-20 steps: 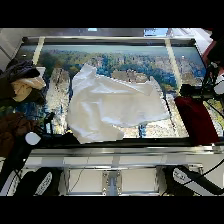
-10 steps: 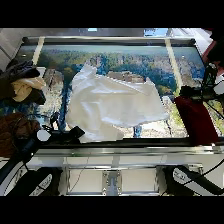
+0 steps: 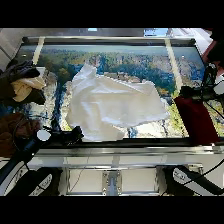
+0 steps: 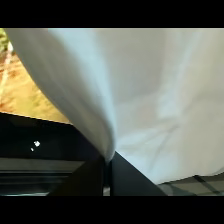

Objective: Fold the shirts.

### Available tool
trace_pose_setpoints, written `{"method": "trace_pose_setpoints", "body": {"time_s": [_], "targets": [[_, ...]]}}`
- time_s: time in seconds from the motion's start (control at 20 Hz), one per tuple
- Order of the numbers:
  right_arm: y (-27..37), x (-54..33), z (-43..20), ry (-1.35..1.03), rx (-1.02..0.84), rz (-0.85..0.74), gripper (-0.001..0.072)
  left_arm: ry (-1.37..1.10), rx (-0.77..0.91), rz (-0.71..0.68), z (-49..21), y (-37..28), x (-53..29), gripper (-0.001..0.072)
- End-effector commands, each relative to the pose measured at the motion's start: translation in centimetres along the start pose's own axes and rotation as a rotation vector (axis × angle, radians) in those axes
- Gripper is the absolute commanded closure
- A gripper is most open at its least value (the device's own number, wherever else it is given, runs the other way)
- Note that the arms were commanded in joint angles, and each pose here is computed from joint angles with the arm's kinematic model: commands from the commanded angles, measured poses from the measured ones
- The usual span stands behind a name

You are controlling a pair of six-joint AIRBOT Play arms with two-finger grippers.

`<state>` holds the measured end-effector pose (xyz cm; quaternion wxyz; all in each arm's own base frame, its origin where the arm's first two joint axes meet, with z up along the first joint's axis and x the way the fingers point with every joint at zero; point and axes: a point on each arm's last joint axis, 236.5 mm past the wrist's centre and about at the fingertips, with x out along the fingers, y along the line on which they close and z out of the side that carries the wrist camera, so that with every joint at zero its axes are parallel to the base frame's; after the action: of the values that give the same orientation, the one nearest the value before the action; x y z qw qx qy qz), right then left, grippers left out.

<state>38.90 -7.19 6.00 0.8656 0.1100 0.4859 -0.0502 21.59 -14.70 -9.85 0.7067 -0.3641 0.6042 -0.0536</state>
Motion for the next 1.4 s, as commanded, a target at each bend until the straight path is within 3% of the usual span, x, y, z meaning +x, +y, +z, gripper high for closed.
{"method": "trace_pose_setpoints", "body": {"time_s": [0.0, 0.05, 0.1, 0.25, 0.35, 0.4, 0.9, 1.35], "targets": [[0.1, 0.0, -1.0, 0.043, 0.001, 0.005, 0.0308, 0.003, -0.014, -0.016, -0.1, -0.4, 0.0, 0.0693], [0.1, 0.3, -2.2, 0.085, 0.002, 0.007, 0.0320, -0.006, -0.013, -0.017, 0.1, -0.4, 0.0, 0.0693], [0.0, 0.9, -4.3, 0.155, 0.005, 0.012, 0.0387, -0.015, -0.014, -0.018, 0.4, -0.4, 0.0, 0.0693], [-0.2, 3.8, -11.8, 0.403, 0.028, 0.049, 0.0386, -0.025, -0.012, -0.018, 0.6, -0.5, 0.0, 0.0693], [0.4, 5.8, -14.7, 0.482, 0.129, 0.121, 0.0195, -0.019, 0.004, -0.018, 0.5, -0.4, 0.0, 0.0692], [0.9, 6.5, -15.0, 0.493, 0.201, 0.165, 0.0152, -0.017, 0.014, -0.017, 0.4, -0.4, 0.0, 0.0693], [1.0, 9.6, -12.3, 0.407, 0.508, 0.241, 0.0156, -0.040, 0.022, -0.019, 0.9, -0.5, 0.0, 0.0693], [0.2, 11.5, -11.9, 0.378, 0.560, 0.214, 0.0177, -0.040, 0.022, -0.019, 0.9, -0.5, 0.0, 0.0693]]}}
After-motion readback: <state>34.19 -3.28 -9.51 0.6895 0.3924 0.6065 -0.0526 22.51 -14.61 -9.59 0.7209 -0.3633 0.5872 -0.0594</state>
